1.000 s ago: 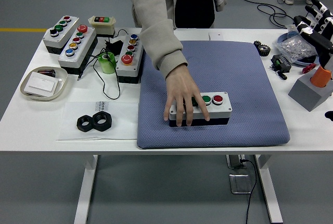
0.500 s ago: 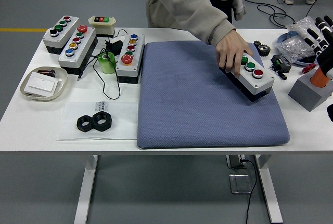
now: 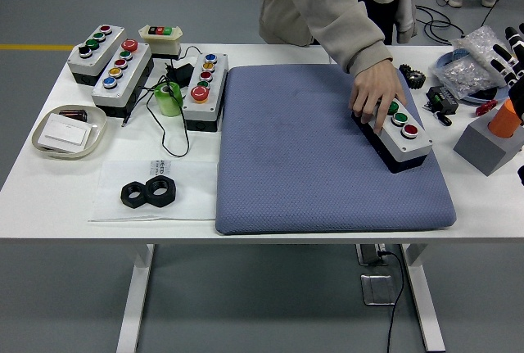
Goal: Pick up the button,place it on the desk,press the button,press the button
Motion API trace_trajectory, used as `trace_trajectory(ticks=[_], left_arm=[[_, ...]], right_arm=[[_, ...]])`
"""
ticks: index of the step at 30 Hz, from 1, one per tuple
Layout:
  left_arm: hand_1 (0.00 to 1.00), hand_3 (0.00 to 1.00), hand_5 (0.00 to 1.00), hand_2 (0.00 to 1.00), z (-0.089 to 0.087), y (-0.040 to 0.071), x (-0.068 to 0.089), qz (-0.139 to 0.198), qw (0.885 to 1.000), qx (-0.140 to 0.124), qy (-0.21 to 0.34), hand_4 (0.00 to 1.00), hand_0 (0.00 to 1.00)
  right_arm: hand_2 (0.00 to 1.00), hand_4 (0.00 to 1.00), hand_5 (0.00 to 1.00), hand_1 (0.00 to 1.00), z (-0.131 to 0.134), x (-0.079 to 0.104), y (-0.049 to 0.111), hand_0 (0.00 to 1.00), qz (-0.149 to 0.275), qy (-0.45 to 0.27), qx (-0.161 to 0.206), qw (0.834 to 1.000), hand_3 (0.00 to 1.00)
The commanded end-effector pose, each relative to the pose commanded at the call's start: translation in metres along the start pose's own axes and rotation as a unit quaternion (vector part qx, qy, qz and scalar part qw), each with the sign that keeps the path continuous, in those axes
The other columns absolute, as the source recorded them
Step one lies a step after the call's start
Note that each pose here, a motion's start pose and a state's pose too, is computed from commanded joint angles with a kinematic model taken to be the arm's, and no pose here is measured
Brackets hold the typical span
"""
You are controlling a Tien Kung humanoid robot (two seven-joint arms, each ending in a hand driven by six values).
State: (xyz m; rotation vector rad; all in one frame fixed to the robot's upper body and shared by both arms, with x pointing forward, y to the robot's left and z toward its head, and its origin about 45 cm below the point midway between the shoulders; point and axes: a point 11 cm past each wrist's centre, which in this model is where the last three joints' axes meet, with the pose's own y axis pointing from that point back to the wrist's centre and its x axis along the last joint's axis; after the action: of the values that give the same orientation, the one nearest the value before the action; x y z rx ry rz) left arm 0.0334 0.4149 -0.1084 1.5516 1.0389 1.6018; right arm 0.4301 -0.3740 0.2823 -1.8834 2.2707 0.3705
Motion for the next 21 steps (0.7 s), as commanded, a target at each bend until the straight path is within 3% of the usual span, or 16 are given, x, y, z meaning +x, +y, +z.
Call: trace_trajectory(ticks=[7, 9, 10, 15, 16, 21], left_arm=[[0.788, 0.782, 0.998, 0.863, -0.002, 0.000, 0.000, 0.000, 1.000, 0.003, -0.003, 0.551, 0.750], [0.788, 0.782, 0.998, 0.863, -0.002, 0.000, 0.000, 0.000, 1.000, 0.003, -0.003, 0.551, 0.750], [0.788, 0.782, 0.998, 0.863, -0.003, 0.000, 0.000, 0.000, 1.000, 0.003, -0.003, 0.550, 0.750], [0.788, 0.782, 0.998, 0.863, -0.003, 0.000, 0.000, 0.000, 1.000, 0.004, -0.005, 0.550, 0.750], [0.788, 0.783, 0.998, 0.863, -0.003, 0.000, 0.000, 0.000, 1.000, 0.004, -0.005, 0.548, 0.750], [0.788, 0.783, 0.998, 0.863, -0.004, -0.001, 0.000, 0.000, 1.000, 0.004, -0.004, 0.548, 0.750]], right_arm=[[0.929, 0.718, 0.180, 0.854, 0.002, 0.000, 0.000, 0.958, 0.002, 0.050, 0.003, 0.999, 0.946], [0.929, 0.718, 0.180, 0.854, 0.003, 0.000, 0.000, 0.958, 0.004, 0.082, 0.006, 0.997, 0.946], [0.933, 0.776, 0.140, 0.868, 0.005, 0.000, 0.000, 0.969, 0.007, 0.103, 0.003, 0.995, 0.959], [0.933, 0.776, 0.140, 0.868, 0.011, -0.009, 0.000, 0.969, -0.003, 0.203, 0.012, 0.979, 0.959], [0.950, 0.818, 0.132, 0.886, 0.011, -0.011, 0.001, 0.982, -0.006, 0.214, 0.017, 0.977, 0.987], [0.950, 0.818, 0.132, 0.886, 0.013, -0.014, 0.000, 0.982, -0.011, 0.193, 0.009, 0.981, 0.987]])
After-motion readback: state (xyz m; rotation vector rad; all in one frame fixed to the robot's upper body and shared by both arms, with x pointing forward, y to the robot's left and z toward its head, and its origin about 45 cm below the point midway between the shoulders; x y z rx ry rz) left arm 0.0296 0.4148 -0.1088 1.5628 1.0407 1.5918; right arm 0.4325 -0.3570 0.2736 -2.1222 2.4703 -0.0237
